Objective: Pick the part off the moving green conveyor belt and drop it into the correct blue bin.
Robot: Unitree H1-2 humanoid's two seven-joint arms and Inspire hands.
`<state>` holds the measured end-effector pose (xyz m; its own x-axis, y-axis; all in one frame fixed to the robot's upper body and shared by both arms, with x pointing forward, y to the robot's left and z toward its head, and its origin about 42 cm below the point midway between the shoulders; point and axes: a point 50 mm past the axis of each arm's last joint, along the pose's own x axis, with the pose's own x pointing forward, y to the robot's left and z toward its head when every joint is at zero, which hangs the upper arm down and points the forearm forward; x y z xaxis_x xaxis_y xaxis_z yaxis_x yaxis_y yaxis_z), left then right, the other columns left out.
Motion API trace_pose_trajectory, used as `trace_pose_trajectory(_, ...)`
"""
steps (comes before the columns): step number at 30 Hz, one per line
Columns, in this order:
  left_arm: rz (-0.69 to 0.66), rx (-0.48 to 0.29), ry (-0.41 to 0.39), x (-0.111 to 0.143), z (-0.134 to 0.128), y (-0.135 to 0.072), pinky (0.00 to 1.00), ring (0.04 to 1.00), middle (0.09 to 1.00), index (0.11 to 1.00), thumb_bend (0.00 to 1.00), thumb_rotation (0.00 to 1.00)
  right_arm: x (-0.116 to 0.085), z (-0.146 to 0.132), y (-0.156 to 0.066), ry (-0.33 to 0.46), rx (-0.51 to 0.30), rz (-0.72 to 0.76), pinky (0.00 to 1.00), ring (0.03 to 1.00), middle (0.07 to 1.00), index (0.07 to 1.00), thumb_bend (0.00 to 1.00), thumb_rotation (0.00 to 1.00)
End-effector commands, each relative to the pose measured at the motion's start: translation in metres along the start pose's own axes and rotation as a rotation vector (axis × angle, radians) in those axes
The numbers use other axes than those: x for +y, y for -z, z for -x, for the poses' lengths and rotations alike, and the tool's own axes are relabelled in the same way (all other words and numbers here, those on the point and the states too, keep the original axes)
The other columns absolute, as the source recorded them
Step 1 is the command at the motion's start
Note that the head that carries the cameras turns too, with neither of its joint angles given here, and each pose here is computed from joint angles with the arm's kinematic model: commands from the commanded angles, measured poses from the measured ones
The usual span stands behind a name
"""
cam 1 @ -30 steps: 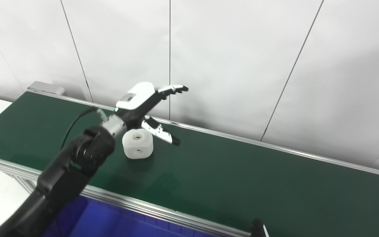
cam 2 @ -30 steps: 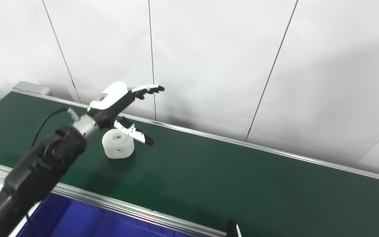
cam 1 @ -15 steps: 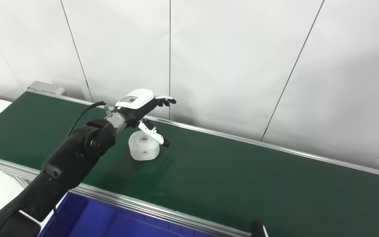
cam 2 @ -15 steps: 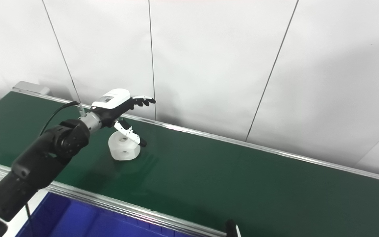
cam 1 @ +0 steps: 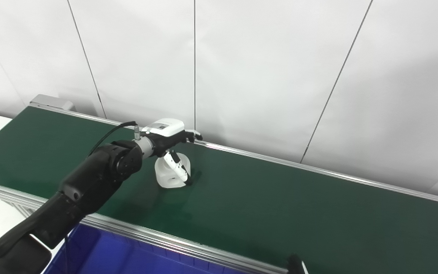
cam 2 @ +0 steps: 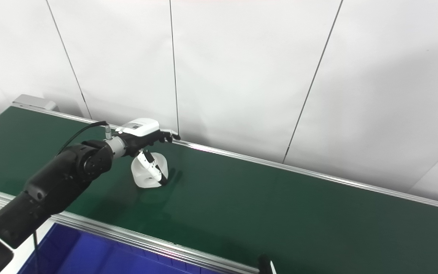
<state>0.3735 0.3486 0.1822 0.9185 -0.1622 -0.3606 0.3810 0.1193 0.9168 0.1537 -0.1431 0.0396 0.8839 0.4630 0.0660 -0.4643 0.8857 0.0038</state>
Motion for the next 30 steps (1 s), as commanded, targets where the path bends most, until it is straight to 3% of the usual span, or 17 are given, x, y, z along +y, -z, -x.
trace_pose_trajectory(1,-0.051,0.032,-0.032,0.028,0.000,0.002,0.69,0.855,0.869,0.874,0.93,0.49,0.005,-0.003,-0.012,0.001,-0.079,-0.004,0.95,0.979,0.978,0.981,0.93,0.97)
trace_pose_trajectory(7,-0.083,0.080,0.057,0.029,0.001,-0.007,0.67,0.849,0.866,0.876,0.96,0.51,0.005,-0.001,-0.013,0.006,-0.080,-0.005,0.97,0.992,0.982,0.987,0.93,0.97)
trace_pose_trajectory(13,-0.169,0.097,0.078,0.027,0.000,-0.011,0.66,0.830,0.863,0.866,0.98,0.53,0.007,-0.001,-0.015,0.007,-0.085,-0.011,0.96,0.980,0.981,0.986,0.93,0.96)
trace_pose_trajectory(20,-0.262,0.103,-0.051,0.001,-0.010,-0.011,0.67,0.814,0.846,0.838,0.92,0.38,0.007,0.002,-0.017,0.017,-0.089,-0.007,0.94,0.972,0.974,0.977,0.95,0.97)
trace_pose_trajectory(22,-0.244,0.081,-0.105,-0.008,-0.014,-0.012,0.60,0.737,0.791,0.792,0.88,0.31,0.008,0.003,-0.018,0.018,-0.090,-0.007,0.94,0.975,0.974,0.976,0.95,0.96)
trace_pose_trajectory(25,-0.205,0.045,-0.192,-0.015,-0.015,-0.016,0.49,0.574,0.669,0.665,0.80,0.06,0.008,0.004,-0.019,0.020,-0.091,-0.009,0.93,0.964,0.965,0.969,0.94,0.96)
trace_pose_trajectory(27,-0.189,0.011,-0.256,-0.017,-0.016,-0.017,0.47,0.546,0.650,0.640,0.78,0.02,0.008,0.005,-0.019,0.018,-0.092,-0.009,0.93,0.962,0.963,0.968,0.94,0.96)
trace_pose_trajectory(29,-0.170,-0.026,-0.322,-0.019,-0.018,-0.017,0.41,0.493,0.551,0.507,0.57,0.00,0.009,0.004,-0.019,0.016,-0.093,-0.010,0.94,0.965,0.965,0.965,0.92,0.96)
trace_pose_trajectory(30,-0.162,-0.037,-0.344,-0.020,-0.018,-0.017,0.39,0.471,0.534,0.490,0.55,0.00,0.009,0.004,-0.019,0.015,-0.093,-0.012,0.93,0.963,0.965,0.964,0.92,0.96)
